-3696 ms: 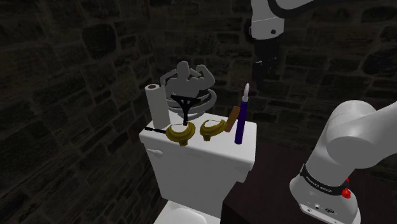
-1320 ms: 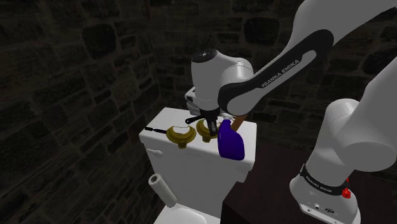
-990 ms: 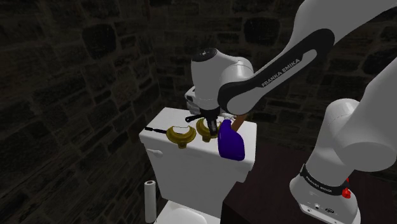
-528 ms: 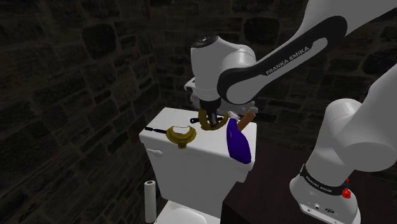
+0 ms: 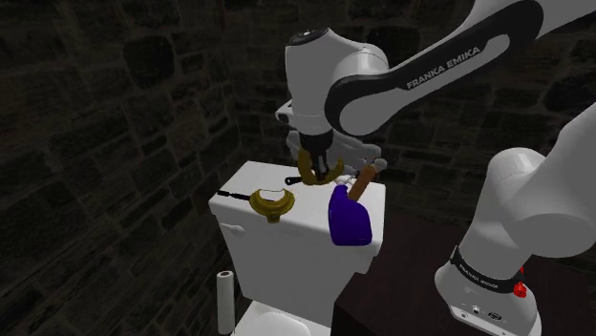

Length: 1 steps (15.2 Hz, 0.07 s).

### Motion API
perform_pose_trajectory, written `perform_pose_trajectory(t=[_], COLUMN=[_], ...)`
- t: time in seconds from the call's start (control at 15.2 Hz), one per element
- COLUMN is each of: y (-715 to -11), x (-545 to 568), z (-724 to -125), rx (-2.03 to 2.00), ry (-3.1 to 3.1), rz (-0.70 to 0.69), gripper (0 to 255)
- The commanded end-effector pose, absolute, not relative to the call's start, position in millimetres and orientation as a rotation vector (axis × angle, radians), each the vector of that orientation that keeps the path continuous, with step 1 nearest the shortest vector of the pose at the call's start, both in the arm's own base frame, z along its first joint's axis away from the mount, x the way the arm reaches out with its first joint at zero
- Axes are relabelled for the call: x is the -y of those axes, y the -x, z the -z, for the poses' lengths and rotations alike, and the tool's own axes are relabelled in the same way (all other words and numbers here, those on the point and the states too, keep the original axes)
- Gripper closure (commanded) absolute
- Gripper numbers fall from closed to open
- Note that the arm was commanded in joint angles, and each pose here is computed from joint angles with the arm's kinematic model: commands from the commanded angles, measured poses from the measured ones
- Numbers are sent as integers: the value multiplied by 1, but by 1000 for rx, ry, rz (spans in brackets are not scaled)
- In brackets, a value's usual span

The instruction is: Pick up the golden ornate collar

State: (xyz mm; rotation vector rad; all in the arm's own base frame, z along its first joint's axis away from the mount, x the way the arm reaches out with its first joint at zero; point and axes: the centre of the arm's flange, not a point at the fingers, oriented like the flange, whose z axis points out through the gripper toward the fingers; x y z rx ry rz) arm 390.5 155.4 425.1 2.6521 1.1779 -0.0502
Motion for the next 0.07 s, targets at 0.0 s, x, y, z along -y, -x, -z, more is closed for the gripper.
perform_pose_trajectory(t=[0.0], y=[-391], x=[-156], z=[-429], rx=[-1178], ry=[-2652], rz=[50], gripper=[255])
